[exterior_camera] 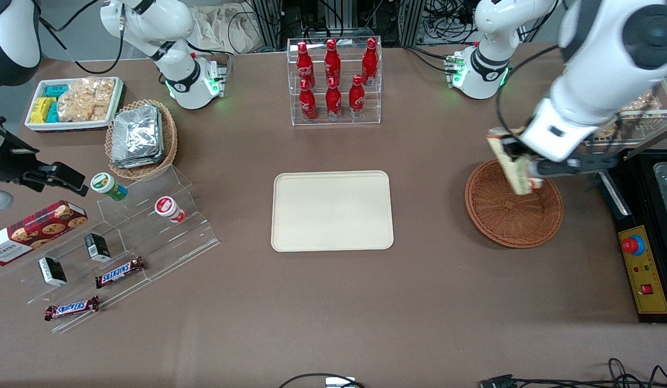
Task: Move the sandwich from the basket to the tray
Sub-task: 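Carry the sandwich over the cream tray with the left gripper, then lower the sandwich onto the tray and open the left gripper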
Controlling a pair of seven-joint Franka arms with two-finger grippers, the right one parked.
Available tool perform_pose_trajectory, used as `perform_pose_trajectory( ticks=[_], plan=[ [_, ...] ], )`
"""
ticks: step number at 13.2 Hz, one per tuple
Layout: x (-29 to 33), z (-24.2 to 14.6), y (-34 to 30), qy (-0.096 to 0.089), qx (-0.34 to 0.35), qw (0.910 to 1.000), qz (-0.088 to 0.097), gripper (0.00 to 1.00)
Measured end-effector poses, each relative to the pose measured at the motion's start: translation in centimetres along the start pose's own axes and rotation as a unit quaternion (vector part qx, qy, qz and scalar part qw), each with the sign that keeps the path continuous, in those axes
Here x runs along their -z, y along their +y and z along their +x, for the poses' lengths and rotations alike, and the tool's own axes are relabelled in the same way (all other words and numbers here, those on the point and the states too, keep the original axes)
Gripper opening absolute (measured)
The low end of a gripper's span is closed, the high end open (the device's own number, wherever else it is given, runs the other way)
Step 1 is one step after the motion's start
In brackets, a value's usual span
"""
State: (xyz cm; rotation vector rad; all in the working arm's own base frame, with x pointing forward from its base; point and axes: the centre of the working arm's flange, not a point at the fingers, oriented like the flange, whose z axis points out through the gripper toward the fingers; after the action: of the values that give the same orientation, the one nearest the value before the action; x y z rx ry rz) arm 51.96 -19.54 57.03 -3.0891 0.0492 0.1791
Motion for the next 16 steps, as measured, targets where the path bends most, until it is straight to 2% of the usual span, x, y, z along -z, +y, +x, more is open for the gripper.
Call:
perform_pose_trajectory(
  ticks=[2, 4, 5, 9, 12, 14, 16],
  plan=[
    [-1.3, -1.7, 7.8, -0.006, -0.082, 0.9966, -0.01, 0.23],
    [-2.7, -2.8, 14.2, 0.021, -0.137, 0.9902, -0.014, 0.24],
    [-3.6, -3.1, 16.2, 0.028, -0.147, 0.9886, -0.018, 0.24],
    [-10.3, -1.0, 20.7, 0.044, -0.124, 0.9911, -0.023, 0.25],
    [-18.5, 0.3, 24.0, 0.046, -0.111, 0.9927, 0.006, 0.25],
    [-23.3, 0.7, 25.6, 0.047, -0.107, 0.9931, 0.016, 0.25],
    [-26.0, 1.2, 26.3, 0.044, -0.108, 0.9932, 0.006, 0.25]
  ],
)
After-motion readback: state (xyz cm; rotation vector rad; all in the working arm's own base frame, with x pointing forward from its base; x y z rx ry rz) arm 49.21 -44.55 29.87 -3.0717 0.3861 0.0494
